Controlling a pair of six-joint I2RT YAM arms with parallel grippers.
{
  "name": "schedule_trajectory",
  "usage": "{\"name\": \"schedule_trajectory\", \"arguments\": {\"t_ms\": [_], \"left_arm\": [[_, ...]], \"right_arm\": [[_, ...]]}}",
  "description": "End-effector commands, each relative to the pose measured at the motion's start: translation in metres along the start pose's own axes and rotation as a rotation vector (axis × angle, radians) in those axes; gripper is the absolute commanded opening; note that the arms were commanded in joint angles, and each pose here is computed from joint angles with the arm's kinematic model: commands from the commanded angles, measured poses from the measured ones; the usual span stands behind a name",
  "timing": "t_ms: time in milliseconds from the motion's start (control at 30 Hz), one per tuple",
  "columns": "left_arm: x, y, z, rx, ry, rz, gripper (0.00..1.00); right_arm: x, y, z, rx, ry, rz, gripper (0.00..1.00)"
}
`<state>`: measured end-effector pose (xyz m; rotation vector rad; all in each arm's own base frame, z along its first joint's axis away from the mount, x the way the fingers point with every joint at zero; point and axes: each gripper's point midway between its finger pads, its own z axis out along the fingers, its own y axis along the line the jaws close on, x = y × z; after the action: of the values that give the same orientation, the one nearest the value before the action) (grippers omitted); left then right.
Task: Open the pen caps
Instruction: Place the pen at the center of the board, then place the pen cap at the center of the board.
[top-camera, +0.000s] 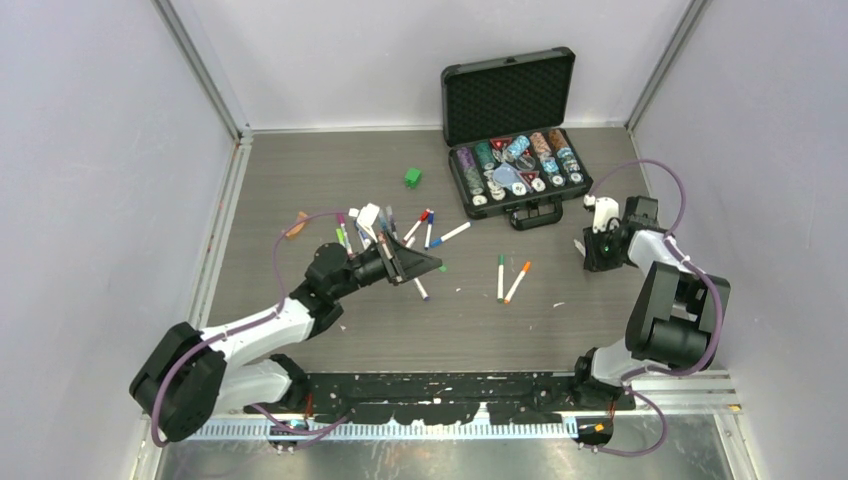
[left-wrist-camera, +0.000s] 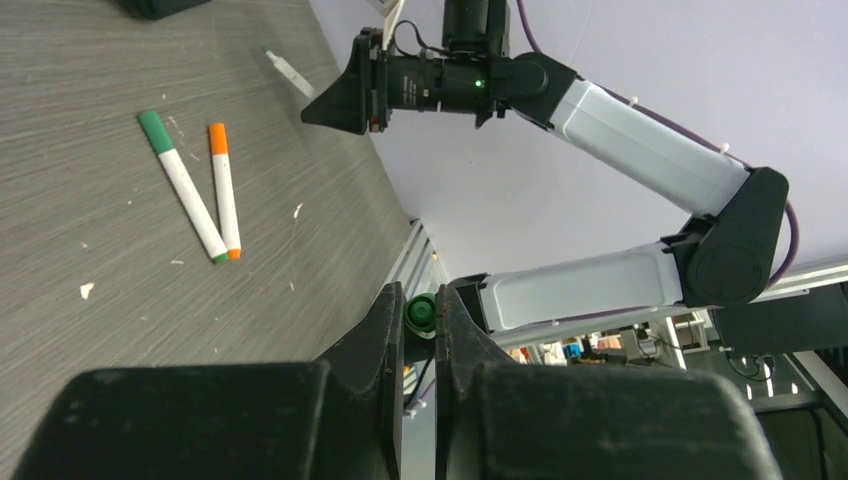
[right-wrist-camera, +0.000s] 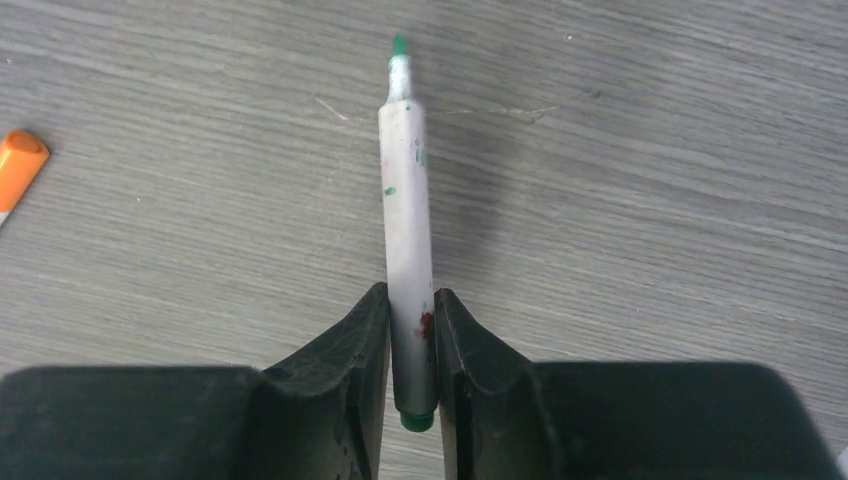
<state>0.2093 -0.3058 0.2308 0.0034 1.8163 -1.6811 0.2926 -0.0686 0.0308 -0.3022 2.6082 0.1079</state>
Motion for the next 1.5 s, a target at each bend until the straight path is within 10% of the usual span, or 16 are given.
{"name": "schedule_trajectory", "arguments": {"t_ms": [0, 500, 967, 1467], "left_arm": [[0.000, -0.006, -0.005, 0.025, -0.011, 0.031, 0.00], [0.009, 0.004, -0.003, -0.001, 0.020, 0.003, 0.00], [0.016, 0.056, 0.036, -0.304, 0.211, -0.018, 0.00], [0.013, 0.143, 0.120, -0.667, 0.460, 0.316, 0.00]], "right_arm": [[-0.022, -0.013, 0.002, 0.043, -0.075, -0.023, 0.31], [-0.016, -0.012, 0.006, 0.023, -0.029, 0.007, 0.42], [-0.069, 0.045, -0.118, -0.158, -0.223, -0.002, 0.54], [-0.062, 0.095, -0.151, -0.261, -0.382, 0.098, 0.64]]}}
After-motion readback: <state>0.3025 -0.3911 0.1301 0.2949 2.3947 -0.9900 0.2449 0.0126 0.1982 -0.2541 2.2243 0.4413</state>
